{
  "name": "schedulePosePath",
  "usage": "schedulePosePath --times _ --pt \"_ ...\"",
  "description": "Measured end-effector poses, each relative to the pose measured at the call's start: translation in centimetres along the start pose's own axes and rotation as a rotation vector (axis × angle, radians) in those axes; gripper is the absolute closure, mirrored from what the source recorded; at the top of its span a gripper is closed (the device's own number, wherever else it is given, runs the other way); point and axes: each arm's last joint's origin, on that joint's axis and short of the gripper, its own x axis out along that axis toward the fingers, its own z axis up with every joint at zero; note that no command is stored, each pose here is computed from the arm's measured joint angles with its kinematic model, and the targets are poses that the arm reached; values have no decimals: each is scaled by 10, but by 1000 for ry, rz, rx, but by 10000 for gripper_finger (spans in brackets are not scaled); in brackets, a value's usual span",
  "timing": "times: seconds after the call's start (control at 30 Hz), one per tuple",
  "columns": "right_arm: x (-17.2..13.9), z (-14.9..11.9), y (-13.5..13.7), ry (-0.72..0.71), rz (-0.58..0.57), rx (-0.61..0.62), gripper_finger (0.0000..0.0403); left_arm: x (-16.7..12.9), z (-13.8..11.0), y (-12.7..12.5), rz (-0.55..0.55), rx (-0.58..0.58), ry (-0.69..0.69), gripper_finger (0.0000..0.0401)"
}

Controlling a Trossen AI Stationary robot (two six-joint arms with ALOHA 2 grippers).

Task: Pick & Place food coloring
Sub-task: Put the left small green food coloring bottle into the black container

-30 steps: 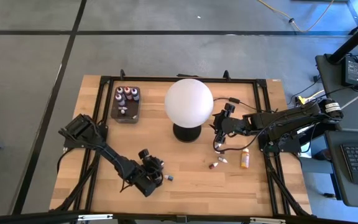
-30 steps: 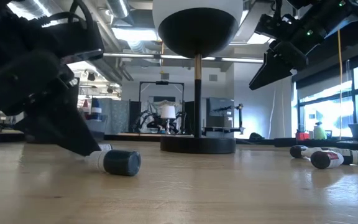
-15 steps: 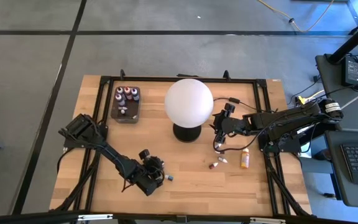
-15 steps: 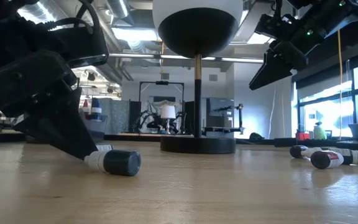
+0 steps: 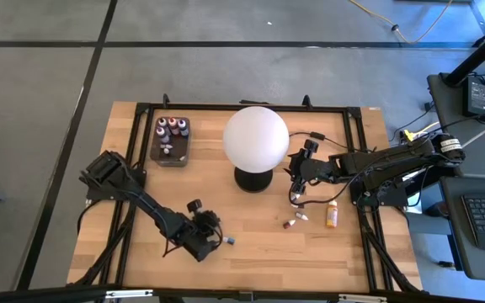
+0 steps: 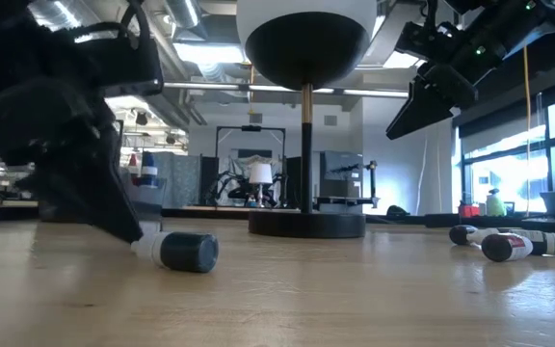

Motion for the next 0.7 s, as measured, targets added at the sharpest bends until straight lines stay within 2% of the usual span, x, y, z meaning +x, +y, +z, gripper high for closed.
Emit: schedulePosePath --times 0.2,0.5,0.7 --pt "0 0 0 0 -1 0 173 -28 18 35 123 -107 36 333" --pt "0 0 0 -1 -1 1 173 -78 41 127 511 -336 75 331" --pt "0 0 0 -1 -1 1 173 -88 52 176 706 -482 171 327"
